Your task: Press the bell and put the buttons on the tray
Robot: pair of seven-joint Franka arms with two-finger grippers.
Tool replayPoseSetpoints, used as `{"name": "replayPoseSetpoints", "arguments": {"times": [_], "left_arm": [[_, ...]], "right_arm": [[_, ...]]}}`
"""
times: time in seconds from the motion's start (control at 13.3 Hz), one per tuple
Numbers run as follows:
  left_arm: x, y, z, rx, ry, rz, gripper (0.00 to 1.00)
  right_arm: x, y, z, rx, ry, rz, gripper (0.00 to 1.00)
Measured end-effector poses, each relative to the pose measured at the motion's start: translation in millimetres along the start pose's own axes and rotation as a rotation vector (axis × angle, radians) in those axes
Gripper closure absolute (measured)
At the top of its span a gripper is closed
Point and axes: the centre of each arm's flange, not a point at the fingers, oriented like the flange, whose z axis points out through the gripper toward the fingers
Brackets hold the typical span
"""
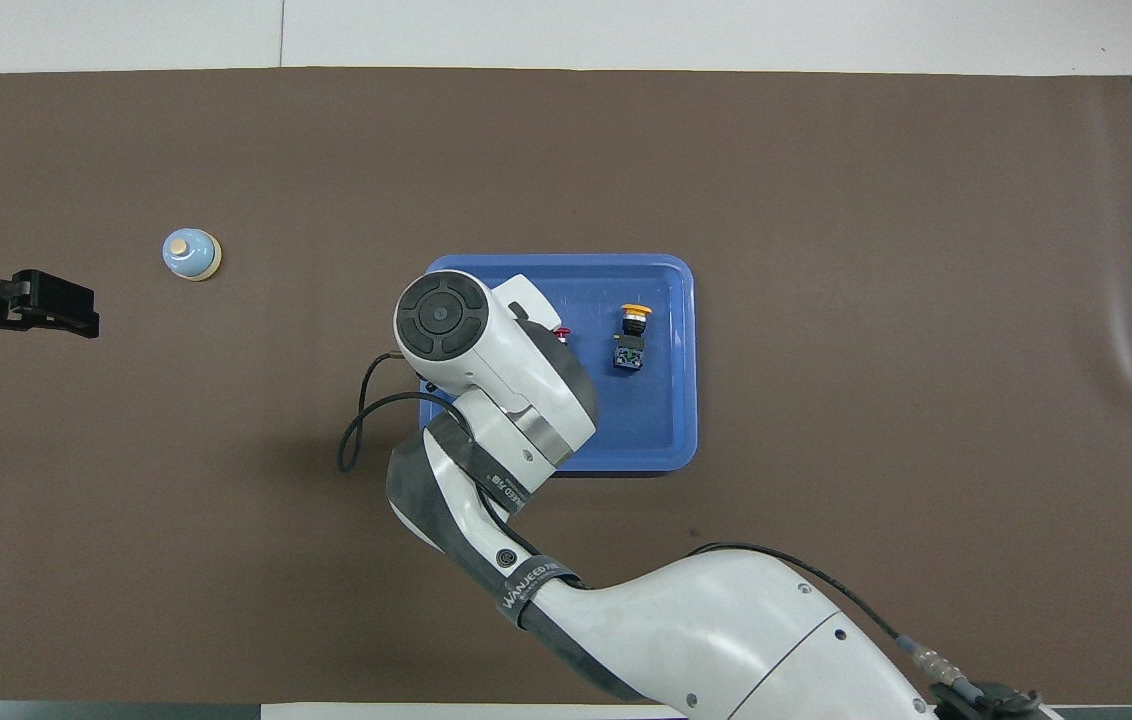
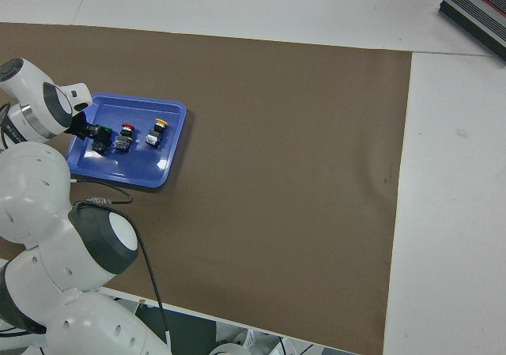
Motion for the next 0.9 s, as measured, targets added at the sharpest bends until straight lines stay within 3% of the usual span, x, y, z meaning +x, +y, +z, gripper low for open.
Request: {"name": "replayPoseSetpoints", "arguments": {"times": [0.37, 0.67, 0.9], "left_arm": [[0, 0, 0, 0.000, 0.000, 0.000, 0.00], [0, 0, 0, 0.000, 0.000, 0.000, 0.00], [0, 0, 0, 0.000, 0.000, 0.000, 0.00]], "right_arm": [[27, 45, -74, -0.010, 0.023, 0.079, 0.00], [93, 151, -140, 0.017, 0.054, 0.206, 0.00], [126, 232, -170, 0.010, 0.046, 0.170, 0.00]]}}
